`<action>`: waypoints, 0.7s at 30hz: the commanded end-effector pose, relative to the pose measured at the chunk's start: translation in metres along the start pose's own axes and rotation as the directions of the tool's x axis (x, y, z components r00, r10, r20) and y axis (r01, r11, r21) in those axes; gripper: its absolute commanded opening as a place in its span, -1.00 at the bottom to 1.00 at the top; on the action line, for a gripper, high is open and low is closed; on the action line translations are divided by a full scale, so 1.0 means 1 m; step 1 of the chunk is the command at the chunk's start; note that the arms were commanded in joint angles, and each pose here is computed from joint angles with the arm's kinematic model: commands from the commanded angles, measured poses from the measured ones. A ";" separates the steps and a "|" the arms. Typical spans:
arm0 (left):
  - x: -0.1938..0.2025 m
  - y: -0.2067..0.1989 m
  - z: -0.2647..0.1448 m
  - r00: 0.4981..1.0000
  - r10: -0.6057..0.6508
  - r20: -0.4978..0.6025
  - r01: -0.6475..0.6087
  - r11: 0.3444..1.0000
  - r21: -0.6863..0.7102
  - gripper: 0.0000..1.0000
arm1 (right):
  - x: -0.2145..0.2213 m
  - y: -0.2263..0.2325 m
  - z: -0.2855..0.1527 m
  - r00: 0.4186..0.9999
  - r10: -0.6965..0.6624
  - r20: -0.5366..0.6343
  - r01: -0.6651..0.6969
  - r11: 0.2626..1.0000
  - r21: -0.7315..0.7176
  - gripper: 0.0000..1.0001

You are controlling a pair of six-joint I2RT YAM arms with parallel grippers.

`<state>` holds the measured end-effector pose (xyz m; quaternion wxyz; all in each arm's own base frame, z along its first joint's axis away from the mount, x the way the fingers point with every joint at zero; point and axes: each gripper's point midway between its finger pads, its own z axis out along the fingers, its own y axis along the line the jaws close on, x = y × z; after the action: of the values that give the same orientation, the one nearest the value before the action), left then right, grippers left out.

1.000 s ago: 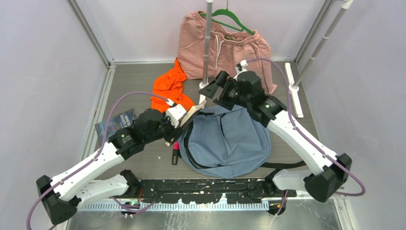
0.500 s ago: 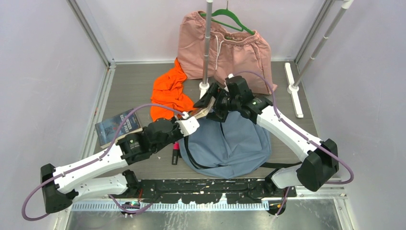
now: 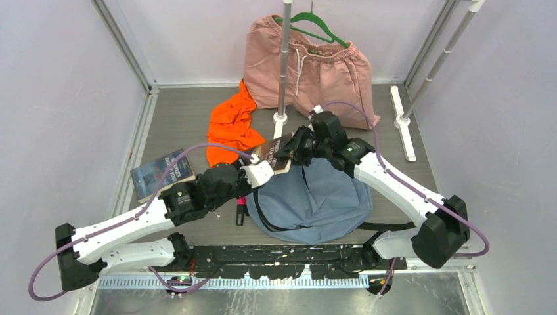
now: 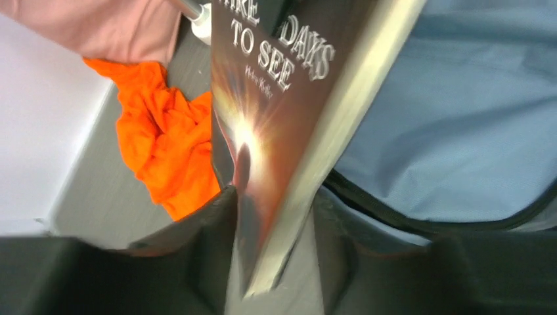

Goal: Pack the student bag
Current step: Pick up the book from the center of the board.

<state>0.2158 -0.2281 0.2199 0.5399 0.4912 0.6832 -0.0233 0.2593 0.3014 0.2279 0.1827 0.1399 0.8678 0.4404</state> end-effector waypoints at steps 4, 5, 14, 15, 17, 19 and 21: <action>-0.044 0.018 -0.047 0.935 -0.354 -0.032 0.355 0.934 0.028 0.94 | -0.047 0.012 -0.033 0.912 -0.311 0.267 0.317 0.948 0.023 -0.99; -0.048 0.021 -0.054 0.911 -0.410 -0.027 0.411 0.911 0.024 0.98 | -0.048 0.015 -0.035 0.890 -0.361 0.279 0.373 0.928 0.010 -0.99; -0.058 0.037 -0.086 0.515 -0.849 -0.114 0.842 0.477 0.252 0.99 | -0.029 0.064 -0.077 0.829 -0.484 0.281 0.559 0.729 -0.394 -0.99; -0.057 0.038 -0.085 0.469 -0.874 -0.127 0.865 0.426 0.264 0.99 | -0.029 0.067 -0.082 0.834 -0.472 0.285 0.551 0.716 -0.429 -0.99; -0.050 0.044 -0.080 0.378 -0.917 -0.128 0.903 0.334 0.272 0.99 | -0.033 0.075 -0.095 0.850 -0.433 0.301 0.527 0.684 -0.505 -0.99; -0.051 0.050 -0.077 0.272 -0.953 -0.135 0.919 0.216 0.330 0.99 | -0.035 0.080 -0.108 0.870 -0.385 0.310 0.493 0.650 -0.578 -0.99; -0.059 0.058 -0.072 0.107 -0.975 -0.193 0.908 0.016 0.420 0.99 | -0.036 0.085 -0.119 0.889 -0.340 0.307 0.457 0.608 -0.649 -0.99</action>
<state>0.2132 -0.1702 0.2971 0.4113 0.0649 0.8285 -0.3744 0.2748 0.2525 0.2863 0.3481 -0.0325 0.7533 0.5571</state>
